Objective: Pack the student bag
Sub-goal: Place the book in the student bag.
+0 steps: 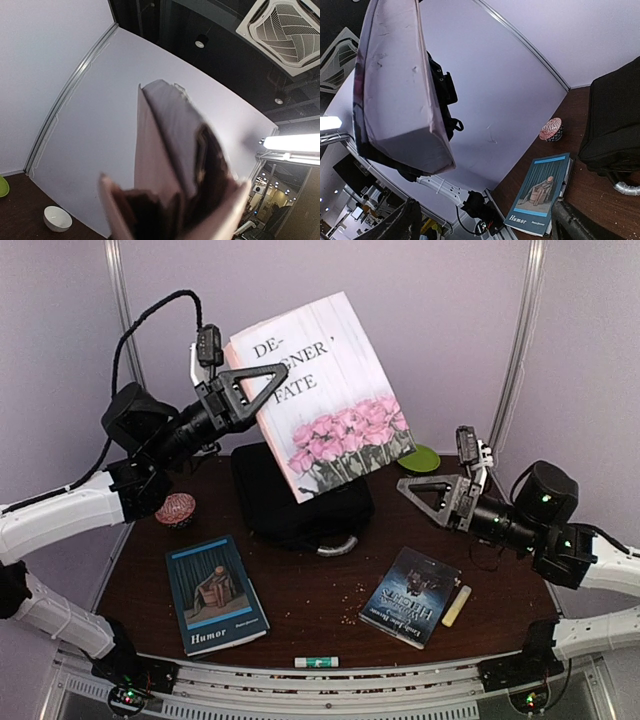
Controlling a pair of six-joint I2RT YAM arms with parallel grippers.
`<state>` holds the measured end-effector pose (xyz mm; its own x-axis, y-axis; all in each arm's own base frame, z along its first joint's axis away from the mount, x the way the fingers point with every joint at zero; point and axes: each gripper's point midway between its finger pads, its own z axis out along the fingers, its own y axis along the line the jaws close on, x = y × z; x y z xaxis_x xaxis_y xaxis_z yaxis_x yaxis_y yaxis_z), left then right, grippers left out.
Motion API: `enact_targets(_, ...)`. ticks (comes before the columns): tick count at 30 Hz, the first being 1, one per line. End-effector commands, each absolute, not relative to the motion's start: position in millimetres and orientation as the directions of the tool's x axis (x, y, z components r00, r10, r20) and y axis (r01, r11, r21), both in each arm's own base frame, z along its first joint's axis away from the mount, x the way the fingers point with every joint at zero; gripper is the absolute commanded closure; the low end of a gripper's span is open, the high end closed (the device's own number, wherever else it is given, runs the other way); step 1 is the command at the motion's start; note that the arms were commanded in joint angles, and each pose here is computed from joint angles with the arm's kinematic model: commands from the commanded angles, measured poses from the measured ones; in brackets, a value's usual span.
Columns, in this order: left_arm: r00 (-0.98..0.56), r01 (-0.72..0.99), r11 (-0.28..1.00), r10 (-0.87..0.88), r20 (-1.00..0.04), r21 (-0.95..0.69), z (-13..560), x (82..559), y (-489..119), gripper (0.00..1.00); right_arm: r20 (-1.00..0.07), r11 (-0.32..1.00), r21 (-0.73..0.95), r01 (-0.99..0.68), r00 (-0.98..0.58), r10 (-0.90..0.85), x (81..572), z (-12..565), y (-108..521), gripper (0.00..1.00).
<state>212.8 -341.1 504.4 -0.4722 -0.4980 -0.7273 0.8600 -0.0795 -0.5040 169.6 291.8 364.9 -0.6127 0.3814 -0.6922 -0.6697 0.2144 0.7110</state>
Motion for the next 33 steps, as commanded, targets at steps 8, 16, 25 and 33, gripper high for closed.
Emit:
enact_targets(8, -0.542, 0.804, -0.180, -0.614, -0.573, -0.567, 517.3, 240.8, -344.0, 0.74, -0.590, 0.053, 0.716, -0.696, -0.563, 0.578, 184.2, 423.3, 291.7, 0.10)
enact_targets(16, -0.557, 0.789, -0.187, -0.619, -0.553, -0.585, 510.3, 243.2, -344.7, 0.74, -0.549, 0.050, 0.755, -0.654, -0.588, 0.594, 201.3, 418.9, 305.7, 0.12)
enact_targets(25, -0.570, 0.772, -0.178, -0.618, -0.541, -0.610, 499.9, 247.6, -347.4, 0.74, -0.522, -0.071, 0.737, -0.672, -0.633, 0.572, 196.4, 442.8, 323.8, 0.26)
enact_targets(33, -0.576, 0.760, -0.168, -0.623, -0.530, -0.628, 492.2, 250.7, -348.2, 0.73, -0.517, -0.100, 0.739, -0.666, -0.657, 0.549, 198.1, 446.4, 335.9, 0.33)
